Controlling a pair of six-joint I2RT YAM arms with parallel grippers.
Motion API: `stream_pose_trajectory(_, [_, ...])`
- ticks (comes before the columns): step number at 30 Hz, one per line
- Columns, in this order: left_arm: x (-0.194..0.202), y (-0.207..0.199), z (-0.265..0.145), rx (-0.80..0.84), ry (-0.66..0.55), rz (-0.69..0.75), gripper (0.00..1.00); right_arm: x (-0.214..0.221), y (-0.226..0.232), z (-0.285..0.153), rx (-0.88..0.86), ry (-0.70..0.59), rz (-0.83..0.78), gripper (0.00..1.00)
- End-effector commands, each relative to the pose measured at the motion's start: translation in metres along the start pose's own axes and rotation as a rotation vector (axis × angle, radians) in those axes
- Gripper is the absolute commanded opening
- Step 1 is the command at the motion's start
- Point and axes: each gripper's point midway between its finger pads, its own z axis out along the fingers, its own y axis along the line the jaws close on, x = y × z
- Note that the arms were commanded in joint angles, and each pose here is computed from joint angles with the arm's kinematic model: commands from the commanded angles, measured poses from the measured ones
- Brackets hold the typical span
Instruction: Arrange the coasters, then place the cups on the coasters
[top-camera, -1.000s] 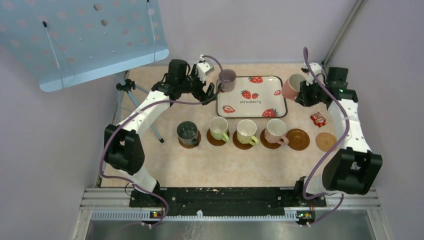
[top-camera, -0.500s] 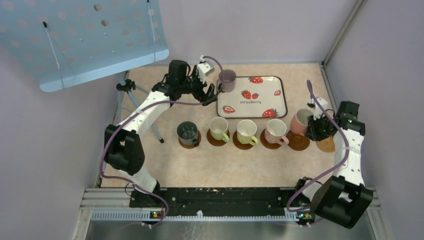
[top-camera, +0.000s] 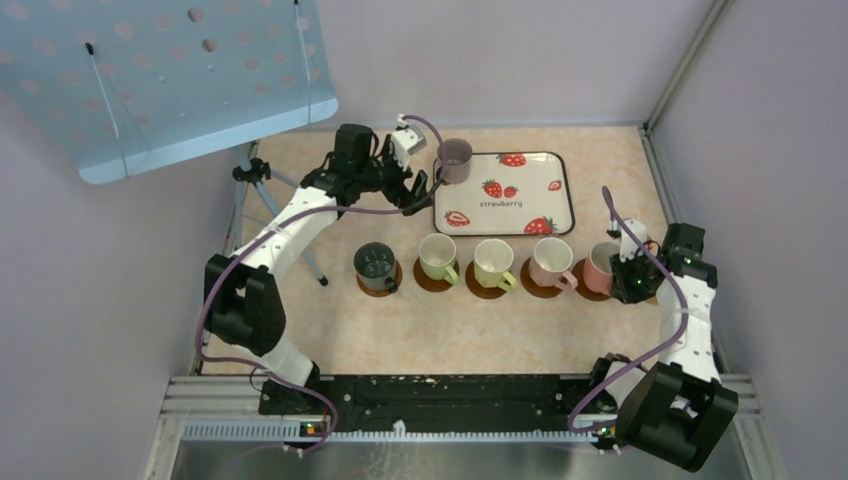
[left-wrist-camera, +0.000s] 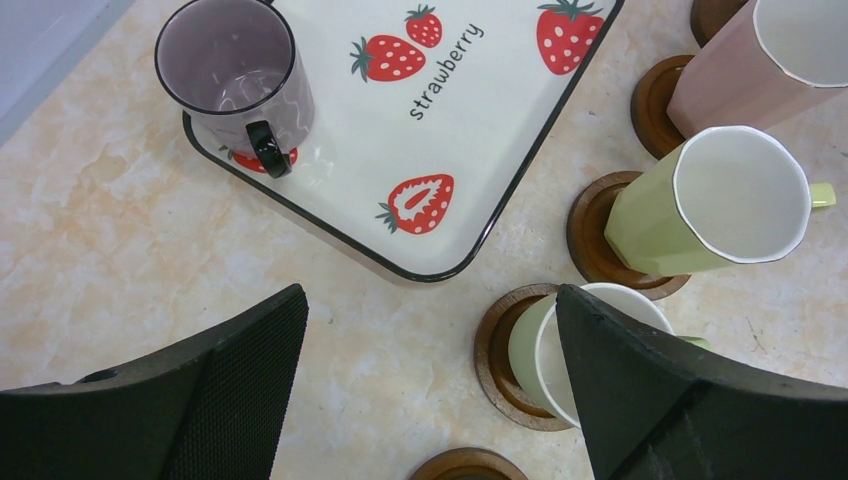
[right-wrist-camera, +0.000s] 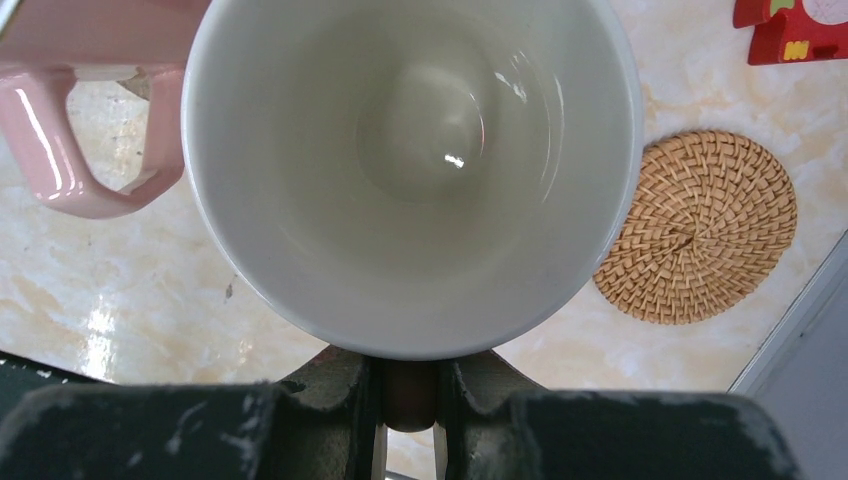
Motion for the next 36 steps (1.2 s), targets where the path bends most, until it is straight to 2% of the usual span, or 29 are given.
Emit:
stream_pose_trajectory(1, [-0.024, -0.003, -0.013, -0.010, -0.071, 0.040, 0.99, -0.024, -0.016, -0.003, 0.072, -0.102, -0.040, 0.00])
stream_pose_trajectory(32, [-0.019, 0.001, -0.005, -0.004, -0.057, 0.015, 0.99, -0.020, -0.019, 0.015, 0.103, -0.147, 0.024, 0.00])
stream_pose_trajectory(36, [-0.018, 0.002, -0.004, -0.006, -0.054, 0.013, 0.99, -0.020, -0.019, 0.016, 0.099, -0.152, 0.010, 0.07])
